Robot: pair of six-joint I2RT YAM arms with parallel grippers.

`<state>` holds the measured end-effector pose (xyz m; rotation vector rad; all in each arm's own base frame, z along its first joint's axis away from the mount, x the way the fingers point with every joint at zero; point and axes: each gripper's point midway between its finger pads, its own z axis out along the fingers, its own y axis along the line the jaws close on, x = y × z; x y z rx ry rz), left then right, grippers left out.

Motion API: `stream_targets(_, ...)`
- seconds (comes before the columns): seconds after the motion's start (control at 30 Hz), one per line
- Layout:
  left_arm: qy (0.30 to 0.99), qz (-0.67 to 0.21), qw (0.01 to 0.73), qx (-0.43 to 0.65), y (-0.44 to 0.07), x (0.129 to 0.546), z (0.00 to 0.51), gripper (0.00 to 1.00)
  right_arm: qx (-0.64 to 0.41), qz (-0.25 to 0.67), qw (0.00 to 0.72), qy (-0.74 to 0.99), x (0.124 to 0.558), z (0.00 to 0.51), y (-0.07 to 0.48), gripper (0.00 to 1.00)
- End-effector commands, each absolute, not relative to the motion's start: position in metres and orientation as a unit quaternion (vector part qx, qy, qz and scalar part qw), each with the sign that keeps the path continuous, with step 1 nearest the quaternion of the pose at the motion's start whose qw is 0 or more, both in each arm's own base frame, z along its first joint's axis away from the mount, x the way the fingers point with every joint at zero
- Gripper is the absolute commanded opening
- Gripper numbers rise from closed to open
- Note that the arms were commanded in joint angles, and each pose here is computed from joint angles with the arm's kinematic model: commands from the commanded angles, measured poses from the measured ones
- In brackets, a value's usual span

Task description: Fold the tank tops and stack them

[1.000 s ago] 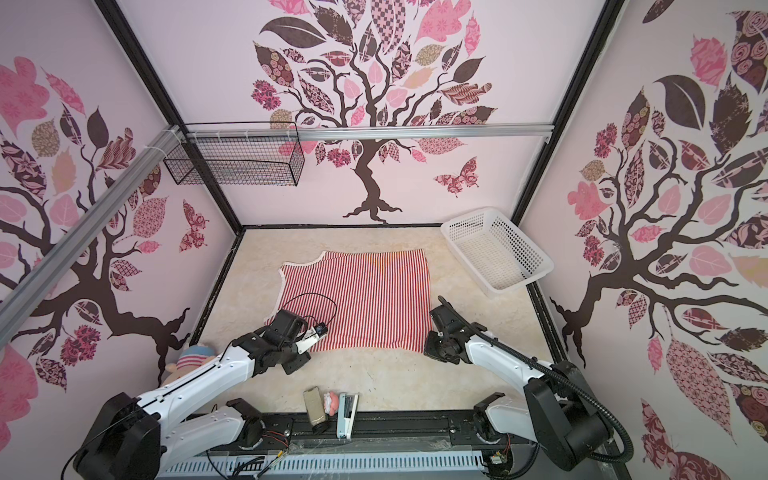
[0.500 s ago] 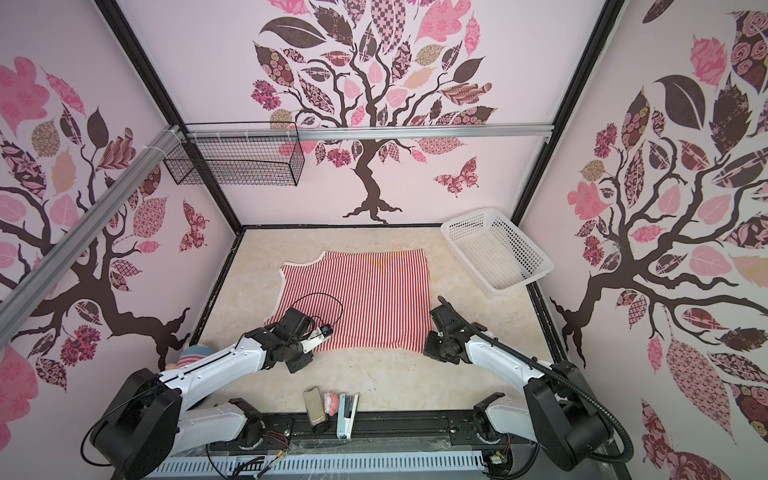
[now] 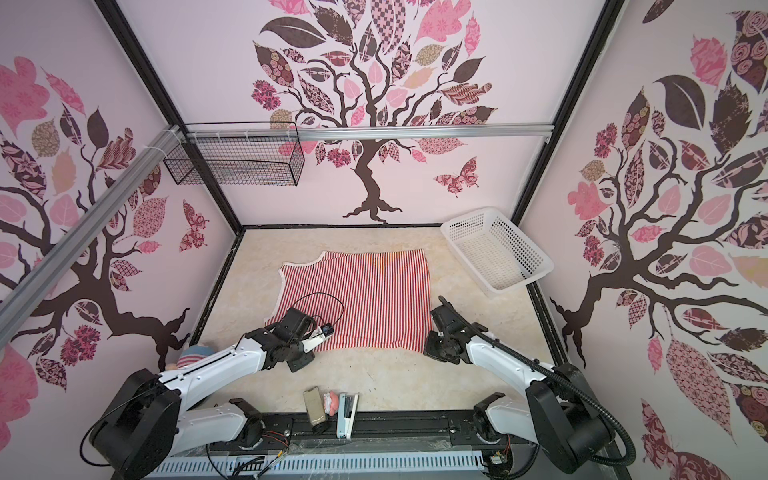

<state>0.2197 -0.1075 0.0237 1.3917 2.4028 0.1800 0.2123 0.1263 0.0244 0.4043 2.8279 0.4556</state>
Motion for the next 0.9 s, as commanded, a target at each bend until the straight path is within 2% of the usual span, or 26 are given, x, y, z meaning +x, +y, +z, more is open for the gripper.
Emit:
stream_targets(0.0, 0.849, 0.056, 0.194, 0.489, -0.112, 0.221, 0.029, 0.02, 0.139, 0.164, 0.127, 0.968, 0.215, 0.034, 0.128, 0.02)
stream_targets(0.5, 0.842, 0.015, 0.179, 0.509, -0.114, 0.196, 0.041, 0.00, 0.140, 0.188, 0.139, 0.962, 0.205, 0.062, 0.128, 0.00)
stream_targets(0.87, 0.836, 0.015, 0.196, 0.513, -0.112, 0.192, 0.060, 0.00, 0.136, 0.166, 0.166, 0.963, 0.202, 0.092, 0.115, 0.00)
